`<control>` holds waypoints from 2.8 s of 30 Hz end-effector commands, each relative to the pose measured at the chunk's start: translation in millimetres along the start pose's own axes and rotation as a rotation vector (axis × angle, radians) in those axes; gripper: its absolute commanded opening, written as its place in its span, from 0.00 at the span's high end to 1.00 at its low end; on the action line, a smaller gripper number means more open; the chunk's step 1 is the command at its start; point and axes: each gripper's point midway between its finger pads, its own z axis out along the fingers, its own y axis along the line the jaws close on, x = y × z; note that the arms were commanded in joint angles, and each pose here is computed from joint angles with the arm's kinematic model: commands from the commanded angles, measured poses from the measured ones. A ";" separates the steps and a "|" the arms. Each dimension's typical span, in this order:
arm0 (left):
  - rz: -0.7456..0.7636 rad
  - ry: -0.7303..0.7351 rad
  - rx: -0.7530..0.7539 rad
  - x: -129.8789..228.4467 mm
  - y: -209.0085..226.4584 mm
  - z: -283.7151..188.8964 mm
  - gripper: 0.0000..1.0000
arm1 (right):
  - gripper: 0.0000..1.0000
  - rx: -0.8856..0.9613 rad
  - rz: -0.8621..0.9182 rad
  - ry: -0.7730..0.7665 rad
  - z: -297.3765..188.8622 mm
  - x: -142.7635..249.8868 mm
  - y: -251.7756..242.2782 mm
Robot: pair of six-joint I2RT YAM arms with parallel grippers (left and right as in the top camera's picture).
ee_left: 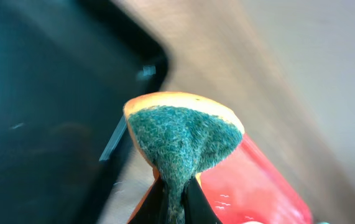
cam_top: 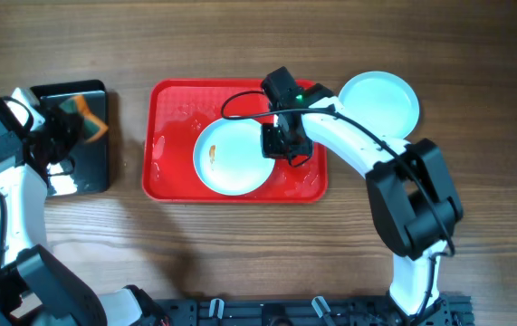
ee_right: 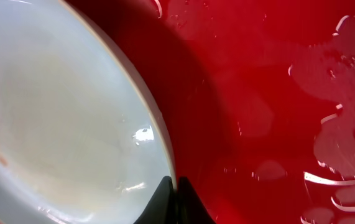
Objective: Clean dirty plates on tray and stack at the side
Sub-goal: 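Scrub the last white plate with the sponge in the left gripper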
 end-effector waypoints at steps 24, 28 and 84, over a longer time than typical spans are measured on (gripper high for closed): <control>0.398 0.472 0.186 194.1 -139.2 36.2 0.96 | 0.96 0.019 -0.035 -0.035 25.1 -26.8 -21.4; 0.434 0.554 0.183 226.9 -140.6 49.0 0.96 | 0.96 0.018 -0.032 -0.038 25.1 -27.4 -21.0; 0.630 0.212 -0.126 227.5 -146.0 77.3 0.96 | 0.96 0.056 -0.032 -0.011 25.0 -20.2 -28.9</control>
